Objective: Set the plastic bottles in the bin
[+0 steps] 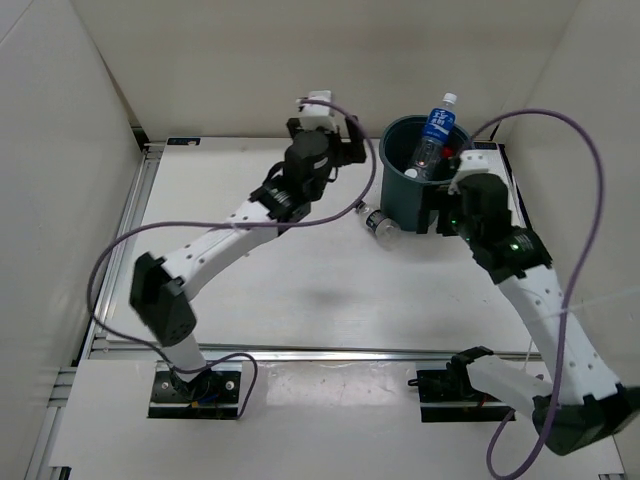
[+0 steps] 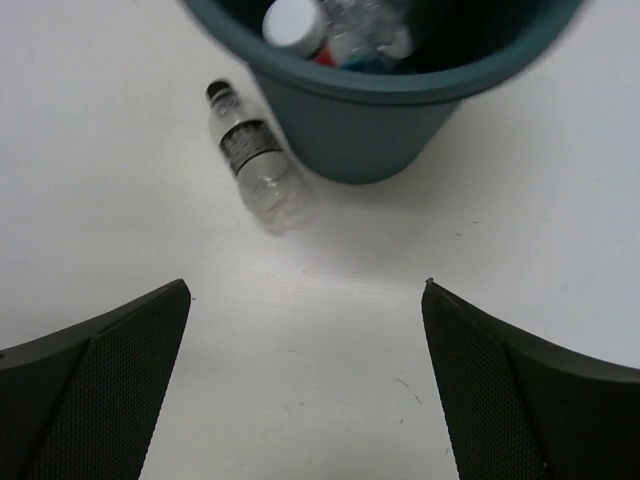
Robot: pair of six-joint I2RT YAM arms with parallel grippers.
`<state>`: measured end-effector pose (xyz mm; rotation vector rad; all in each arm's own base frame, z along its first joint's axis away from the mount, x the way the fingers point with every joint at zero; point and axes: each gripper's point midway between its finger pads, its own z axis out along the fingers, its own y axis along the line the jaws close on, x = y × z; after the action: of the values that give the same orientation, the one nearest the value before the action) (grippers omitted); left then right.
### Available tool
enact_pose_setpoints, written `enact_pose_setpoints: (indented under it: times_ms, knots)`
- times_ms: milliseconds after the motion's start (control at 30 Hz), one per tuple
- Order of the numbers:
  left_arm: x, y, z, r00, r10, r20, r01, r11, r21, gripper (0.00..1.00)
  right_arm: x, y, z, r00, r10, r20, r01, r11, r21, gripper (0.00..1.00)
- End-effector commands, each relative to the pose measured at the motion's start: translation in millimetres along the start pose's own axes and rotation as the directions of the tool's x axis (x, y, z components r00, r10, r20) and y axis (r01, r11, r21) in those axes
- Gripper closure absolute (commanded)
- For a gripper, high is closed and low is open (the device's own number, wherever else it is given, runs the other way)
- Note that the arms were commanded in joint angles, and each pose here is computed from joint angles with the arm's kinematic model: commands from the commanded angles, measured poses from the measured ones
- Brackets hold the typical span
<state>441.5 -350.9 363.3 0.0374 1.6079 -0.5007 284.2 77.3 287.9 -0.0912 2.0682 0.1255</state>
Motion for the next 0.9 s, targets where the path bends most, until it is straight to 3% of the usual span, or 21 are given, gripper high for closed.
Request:
enact_pose_setpoints:
  times_ms: [0,33,67,133,200,367,533,767,800,867]
  knots:
    - [-40,58,-49,0.989,0.128,0.076,-0.105,0.962,-0.252,0.0,-22,40,21,0.982,-0.143,0.124,0.158,0.98,-0.119,0.0]
    - [-55,76,-70,0.986,0.135,0.094,-0.099,0.942,-0.32,0.0,-12,51,35,0.976,-0.194,0.099,0.207,0.968,-0.141,0.0]
    - [-35,92,-79,0.986,0.162,0.049,-0.134,0.924,-0.359,0.0,-10,63,42,0.955,-0.277,0.109,0.292,0.942,-0.162,0.0]
    - [-44,116,-112,0.984,0.174,0.046,-0.137,0.891,-0.433,0.0,3,98,63,0.909,-0.405,0.101,0.417,0.887,-0.199,0.0]
    - [-25,135,-131,0.982,0.191,0.003,-0.168,0.871,-0.462,0.0,24,128,88,0.835,-0.544,0.077,0.547,0.807,-0.223,0.0]
    - [-33,165,-181,0.983,0.184,0.007,-0.155,0.847,-0.509,0.0,62,152,135,0.746,-0.666,-0.017,0.651,0.734,-0.193,0.0]
    - [-18,186,-219,0.983,0.17,-0.071,-0.182,0.833,-0.523,0.0,72,153,158,0.757,-0.65,-0.067,0.638,0.757,-0.139,0.0]
    - [-12,204,-263,0.993,0.06,-0.104,-0.107,0.829,-0.549,0.0,77,163,196,0.758,-0.641,-0.119,0.637,0.767,-0.078,0.0]
    - [-3,209,-272,0.984,0.066,-0.164,-0.148,0.818,-0.556,0.0,79,165,200,0.755,-0.644,-0.126,0.639,0.765,-0.08,0.0]
    - [-5,212,-282,0.983,0.039,-0.179,-0.136,0.809,-0.572,0.0,91,163,214,0.749,-0.643,-0.159,0.64,0.764,-0.08,0.0]
